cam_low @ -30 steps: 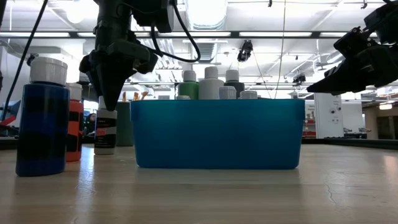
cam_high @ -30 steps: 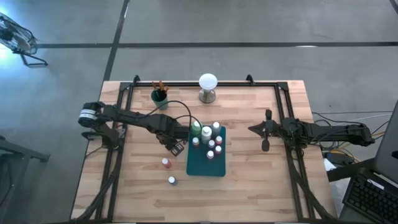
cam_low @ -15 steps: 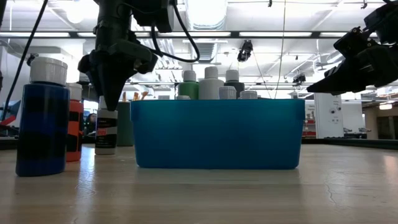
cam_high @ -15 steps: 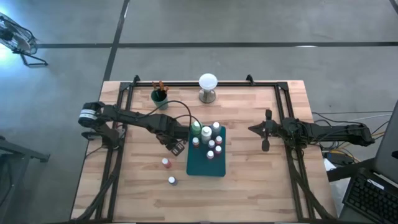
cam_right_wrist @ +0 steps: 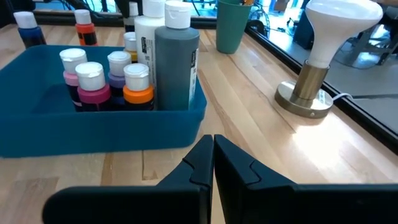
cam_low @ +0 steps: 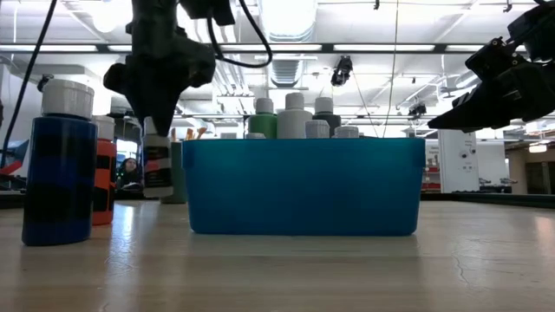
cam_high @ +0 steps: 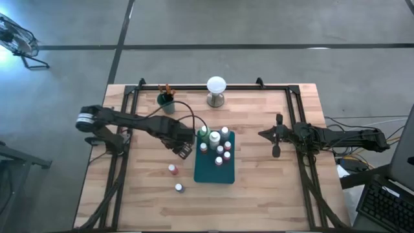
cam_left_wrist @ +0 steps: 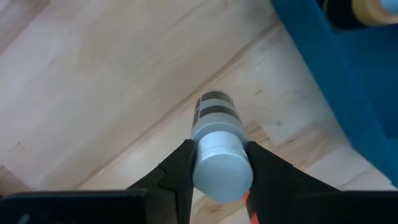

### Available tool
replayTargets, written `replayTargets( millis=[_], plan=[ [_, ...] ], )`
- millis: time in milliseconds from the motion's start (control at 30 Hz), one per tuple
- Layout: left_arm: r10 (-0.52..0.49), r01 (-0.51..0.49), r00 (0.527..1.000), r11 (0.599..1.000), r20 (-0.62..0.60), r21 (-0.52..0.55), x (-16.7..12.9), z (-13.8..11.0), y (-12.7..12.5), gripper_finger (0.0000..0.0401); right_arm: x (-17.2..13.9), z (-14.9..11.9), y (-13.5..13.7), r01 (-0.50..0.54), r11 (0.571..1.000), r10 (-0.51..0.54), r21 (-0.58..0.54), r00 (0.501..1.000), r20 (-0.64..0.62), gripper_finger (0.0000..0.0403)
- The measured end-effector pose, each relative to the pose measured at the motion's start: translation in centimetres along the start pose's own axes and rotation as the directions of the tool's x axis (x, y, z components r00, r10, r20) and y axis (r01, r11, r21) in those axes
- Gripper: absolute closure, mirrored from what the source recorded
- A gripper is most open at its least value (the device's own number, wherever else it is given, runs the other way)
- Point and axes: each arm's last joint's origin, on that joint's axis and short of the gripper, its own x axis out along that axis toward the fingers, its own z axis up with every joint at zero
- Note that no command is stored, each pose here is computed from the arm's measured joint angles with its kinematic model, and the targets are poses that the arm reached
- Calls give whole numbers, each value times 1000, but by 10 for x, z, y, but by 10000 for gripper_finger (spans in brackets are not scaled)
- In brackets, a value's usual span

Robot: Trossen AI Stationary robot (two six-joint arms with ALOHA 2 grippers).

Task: Pick & Place Paint Supplies
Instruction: Put the gray paint bottle into the blue bin

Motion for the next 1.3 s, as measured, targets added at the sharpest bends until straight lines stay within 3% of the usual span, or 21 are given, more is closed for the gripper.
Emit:
replayTargets(
  millis=[200, 400, 600, 867, 1300],
  plan=[
    [-47, 48, 998, 998, 30, -34, -13, -3, 3, 279, 0, 0, 0, 1, 1000, -1, 1, 1000, 0, 394],
    [-96, 100, 995, 985, 39, -138, -27, -6, 7, 279, 0, 0, 0, 0, 1000, 0, 10, 1000, 0, 394],
    [-147, 159, 986, 970, 80, -183, -56, -5, -4, 279, 0, 0, 0, 0, 1000, 0, 11, 1000, 0, 394],
    [-118, 138, 984, 979, 137, -149, -80, 1, -32, 279, 0, 0, 0, 0, 1000, 0, 11, 1000, 0, 394],
    [-144, 144, 987, 990, 65, 1, -70, 25, -83, 279, 0, 0, 0, 0, 1000, 0, 0, 1000, 0, 394]
  ],
)
